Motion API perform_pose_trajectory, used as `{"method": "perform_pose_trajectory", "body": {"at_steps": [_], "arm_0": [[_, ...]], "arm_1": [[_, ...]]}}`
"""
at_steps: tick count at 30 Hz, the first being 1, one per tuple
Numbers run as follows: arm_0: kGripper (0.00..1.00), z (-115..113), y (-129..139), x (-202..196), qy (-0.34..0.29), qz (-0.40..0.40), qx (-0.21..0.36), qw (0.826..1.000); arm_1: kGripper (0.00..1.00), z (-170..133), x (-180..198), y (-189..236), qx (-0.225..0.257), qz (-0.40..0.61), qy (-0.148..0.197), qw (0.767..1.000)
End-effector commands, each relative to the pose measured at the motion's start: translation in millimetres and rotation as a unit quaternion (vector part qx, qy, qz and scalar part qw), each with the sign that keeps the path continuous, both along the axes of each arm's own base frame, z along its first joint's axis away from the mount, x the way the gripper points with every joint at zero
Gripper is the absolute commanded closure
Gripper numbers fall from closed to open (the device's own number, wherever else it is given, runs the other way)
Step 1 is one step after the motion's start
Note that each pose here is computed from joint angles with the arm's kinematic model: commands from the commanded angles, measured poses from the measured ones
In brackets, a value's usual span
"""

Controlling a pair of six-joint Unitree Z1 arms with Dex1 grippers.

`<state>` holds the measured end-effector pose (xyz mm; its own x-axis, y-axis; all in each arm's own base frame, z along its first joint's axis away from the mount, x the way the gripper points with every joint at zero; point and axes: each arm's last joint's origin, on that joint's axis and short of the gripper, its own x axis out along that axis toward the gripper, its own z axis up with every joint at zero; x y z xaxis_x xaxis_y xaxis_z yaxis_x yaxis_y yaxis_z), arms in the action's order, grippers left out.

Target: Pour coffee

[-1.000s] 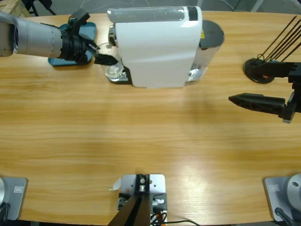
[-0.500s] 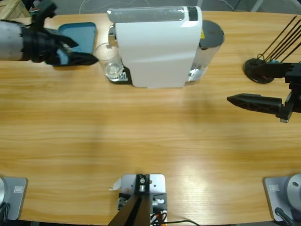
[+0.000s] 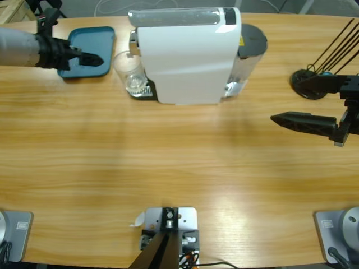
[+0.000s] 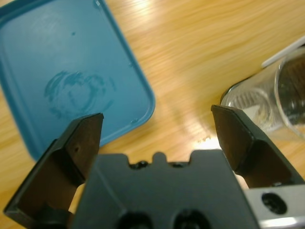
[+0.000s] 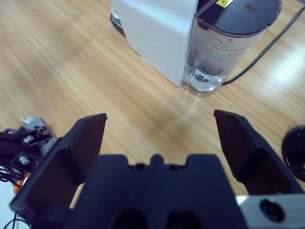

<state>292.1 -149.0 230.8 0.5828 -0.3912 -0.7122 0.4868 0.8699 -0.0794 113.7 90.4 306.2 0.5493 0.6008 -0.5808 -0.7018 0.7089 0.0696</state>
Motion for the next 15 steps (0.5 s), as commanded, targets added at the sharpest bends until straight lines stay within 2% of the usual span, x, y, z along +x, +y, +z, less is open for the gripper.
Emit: {"method": "perform_pose_trajectory", "body": {"at_steps": [1, 10, 15], "arm_0": [[0.004, -23.5, -36.1, 15.7, 0.026, -0.032, -0.004, 0.999], [0.004, -30.0, -47.4, 1.6, 0.04, -0.05, 0.001, 0.998], [0.004, -22.2, -28.4, 1.6, 0.032, -0.017, 0.011, 0.999]], "arm_1": [[0.004, -10.2, 0.2, -2.5, -0.012, -0.015, 0.014, 1.0], [0.004, -9.3, 0.0, -2.7, -0.009, -0.015, 0.011, 1.0], [0.004, -7.5, -4.3, -5.7, -0.006, -0.015, 0.007, 1.0]]}}
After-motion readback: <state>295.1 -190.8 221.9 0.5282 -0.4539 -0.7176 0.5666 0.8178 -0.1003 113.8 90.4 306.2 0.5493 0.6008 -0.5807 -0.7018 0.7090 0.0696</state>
